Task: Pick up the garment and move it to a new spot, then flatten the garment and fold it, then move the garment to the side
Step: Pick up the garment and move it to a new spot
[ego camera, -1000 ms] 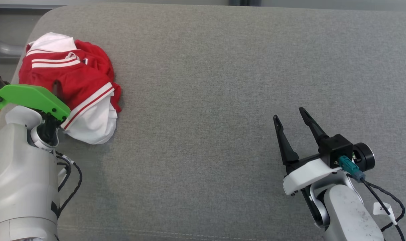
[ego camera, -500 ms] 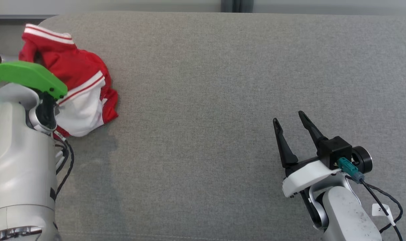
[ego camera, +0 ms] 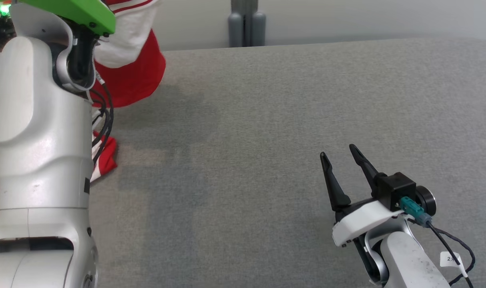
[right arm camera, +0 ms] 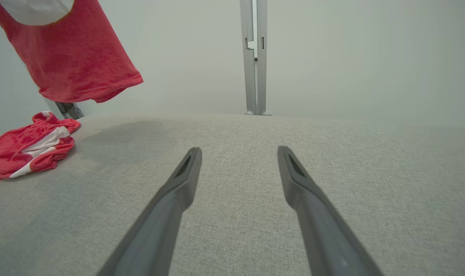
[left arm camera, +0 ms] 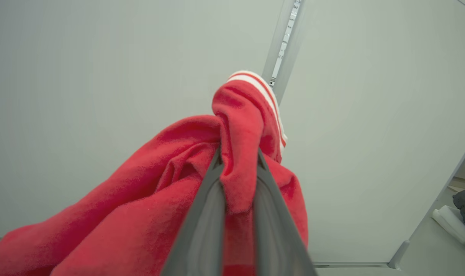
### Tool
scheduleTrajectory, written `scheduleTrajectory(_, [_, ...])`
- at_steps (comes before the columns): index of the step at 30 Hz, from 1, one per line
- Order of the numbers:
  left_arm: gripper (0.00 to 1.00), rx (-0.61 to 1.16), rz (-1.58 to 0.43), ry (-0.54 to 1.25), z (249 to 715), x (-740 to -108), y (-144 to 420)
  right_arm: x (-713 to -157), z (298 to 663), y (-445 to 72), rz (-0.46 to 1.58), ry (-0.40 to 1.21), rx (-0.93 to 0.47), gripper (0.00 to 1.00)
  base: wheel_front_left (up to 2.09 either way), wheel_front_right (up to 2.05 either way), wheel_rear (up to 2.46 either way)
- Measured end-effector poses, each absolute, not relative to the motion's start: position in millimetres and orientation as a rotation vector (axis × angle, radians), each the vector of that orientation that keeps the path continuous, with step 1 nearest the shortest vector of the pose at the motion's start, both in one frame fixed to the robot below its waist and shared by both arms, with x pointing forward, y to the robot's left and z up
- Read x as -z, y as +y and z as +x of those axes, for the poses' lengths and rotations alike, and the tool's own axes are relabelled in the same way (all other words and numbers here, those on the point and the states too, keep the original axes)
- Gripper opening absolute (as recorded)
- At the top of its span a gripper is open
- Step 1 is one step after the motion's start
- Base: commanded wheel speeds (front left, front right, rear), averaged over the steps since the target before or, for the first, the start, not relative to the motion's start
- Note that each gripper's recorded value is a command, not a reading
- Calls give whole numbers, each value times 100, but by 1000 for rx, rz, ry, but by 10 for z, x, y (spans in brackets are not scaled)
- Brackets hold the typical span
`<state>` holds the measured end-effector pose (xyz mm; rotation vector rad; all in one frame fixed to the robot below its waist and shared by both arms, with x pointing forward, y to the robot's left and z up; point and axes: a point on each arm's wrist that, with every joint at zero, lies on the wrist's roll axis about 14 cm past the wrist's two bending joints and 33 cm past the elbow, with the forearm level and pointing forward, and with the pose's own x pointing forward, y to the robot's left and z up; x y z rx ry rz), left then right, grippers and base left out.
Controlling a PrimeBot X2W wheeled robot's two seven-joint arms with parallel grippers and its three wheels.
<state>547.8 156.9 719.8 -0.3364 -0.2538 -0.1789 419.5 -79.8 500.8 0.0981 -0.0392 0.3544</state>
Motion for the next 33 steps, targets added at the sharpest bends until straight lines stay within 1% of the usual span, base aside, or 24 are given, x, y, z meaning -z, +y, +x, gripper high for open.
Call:
scheduleTrajectory(7, [0, 422, -349, -316, 5426, -7542, 596, -5019, 4021, -1222, 90, -42, -238, 100, 0, 0, 0])
scheduleTrajectory(10, [0, 515, -360, -297, 5400, -7526, 199, -5044, 3944, -1423, 92, -51, -181, 100, 0, 0, 0])
scheduleTrajectory(13, [0, 592, -365, -242, 5382, -7351, -171, -5059, 3860, -1671, 87, -56, -109, 100, 0, 0, 0])
scheduleTrajectory(17, [0, 663, -387, -112, 5352, -6885, -609, -5044, 3725, -1967, 81, -52, -20, 100, 0, 0, 0])
scheduleTrajectory(22, [0, 707, -354, 119, 5230, -5995, -1008, -5007, 3577, -2240, 80, -41, 68, 100, 0, 0, 0])
scheduleTrajectory(28, [0, 711, -299, 357, 5000, -5009, -1100, -4919, 3543, -2354, 77, -13, 107, 100, 0, 0, 0])
scheduleTrajectory(29, [29, 708, -304, 380, 4968, -4921, -1086, -4911, 3551, -2349, 77, -11, 105, 100, 0, 0, 0])
scheduleTrajectory(30, [100, 712, -301, 396, 4924, -4841, -1076, -4910, 3564, -2343, 78, -11, 103, 100, 0, 0, 0])
scheduleTrajectory(33, [100, 722, -319, 380, 4886, -4836, -1054, -4921, 3611, -2303, 82, -16, 90, 100, 0, 0, 0])
